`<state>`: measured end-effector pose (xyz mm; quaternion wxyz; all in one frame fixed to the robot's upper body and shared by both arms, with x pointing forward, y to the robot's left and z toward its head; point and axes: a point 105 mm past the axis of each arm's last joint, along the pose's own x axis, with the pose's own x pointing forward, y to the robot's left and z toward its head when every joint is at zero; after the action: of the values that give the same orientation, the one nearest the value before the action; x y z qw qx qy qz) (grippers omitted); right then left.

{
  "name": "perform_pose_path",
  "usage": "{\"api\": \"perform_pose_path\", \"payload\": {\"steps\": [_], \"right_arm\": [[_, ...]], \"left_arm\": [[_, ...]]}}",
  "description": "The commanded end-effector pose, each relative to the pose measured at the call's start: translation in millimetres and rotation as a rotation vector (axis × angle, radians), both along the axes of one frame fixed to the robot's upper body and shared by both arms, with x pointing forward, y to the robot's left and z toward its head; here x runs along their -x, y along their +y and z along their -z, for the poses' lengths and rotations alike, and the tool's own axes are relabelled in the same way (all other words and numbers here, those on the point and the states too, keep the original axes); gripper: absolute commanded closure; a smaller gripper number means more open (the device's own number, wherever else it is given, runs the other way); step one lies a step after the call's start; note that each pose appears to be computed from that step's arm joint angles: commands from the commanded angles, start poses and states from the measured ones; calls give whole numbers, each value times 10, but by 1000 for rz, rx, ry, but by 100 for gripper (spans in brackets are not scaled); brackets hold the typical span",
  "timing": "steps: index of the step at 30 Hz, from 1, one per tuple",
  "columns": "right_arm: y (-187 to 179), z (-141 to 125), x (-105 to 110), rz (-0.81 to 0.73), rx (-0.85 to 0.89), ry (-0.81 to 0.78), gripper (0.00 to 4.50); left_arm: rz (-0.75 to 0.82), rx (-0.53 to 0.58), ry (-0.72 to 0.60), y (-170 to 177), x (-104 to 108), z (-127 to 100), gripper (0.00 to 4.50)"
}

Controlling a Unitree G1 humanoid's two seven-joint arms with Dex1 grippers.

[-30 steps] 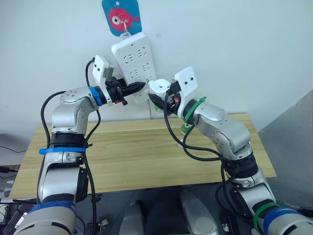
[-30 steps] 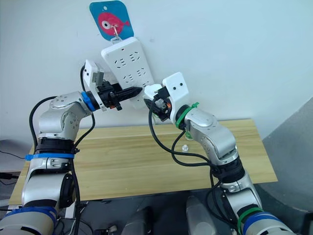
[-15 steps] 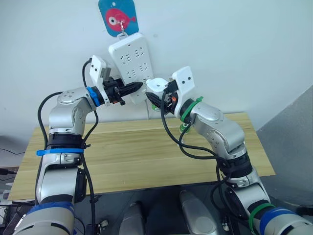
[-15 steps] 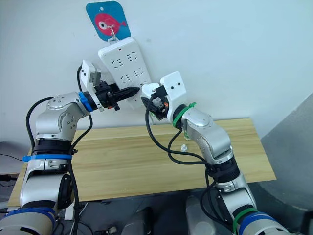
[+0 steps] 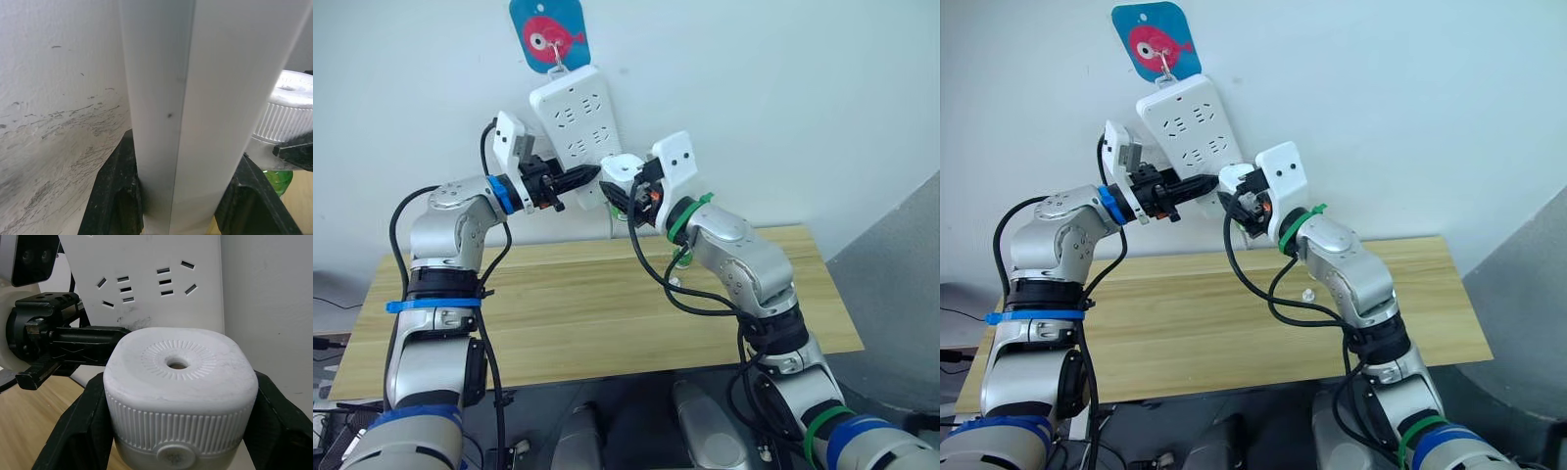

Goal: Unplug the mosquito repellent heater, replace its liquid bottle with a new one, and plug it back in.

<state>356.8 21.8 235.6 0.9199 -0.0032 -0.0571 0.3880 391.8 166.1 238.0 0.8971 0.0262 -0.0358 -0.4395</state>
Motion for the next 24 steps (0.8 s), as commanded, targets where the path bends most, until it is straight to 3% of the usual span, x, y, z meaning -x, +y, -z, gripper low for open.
{"api": "perform_pose_path", "payload": {"steps": [1,12,20,24], "right_arm": [[92,-239,-6,-22,-35,-78,150],[193,-271,-112,-61,-22,-76,150],[210,-299,-34,-103,-25,-94,150],[84,-260,15,-75,3,-106,8]], "left_arm": [[99,21,23,-128,104,-7,317],[170,9,67,-190,210,46,317],[48,-47,10,-46,69,62,317],[0,-85,-14,40,15,92,317]]}}
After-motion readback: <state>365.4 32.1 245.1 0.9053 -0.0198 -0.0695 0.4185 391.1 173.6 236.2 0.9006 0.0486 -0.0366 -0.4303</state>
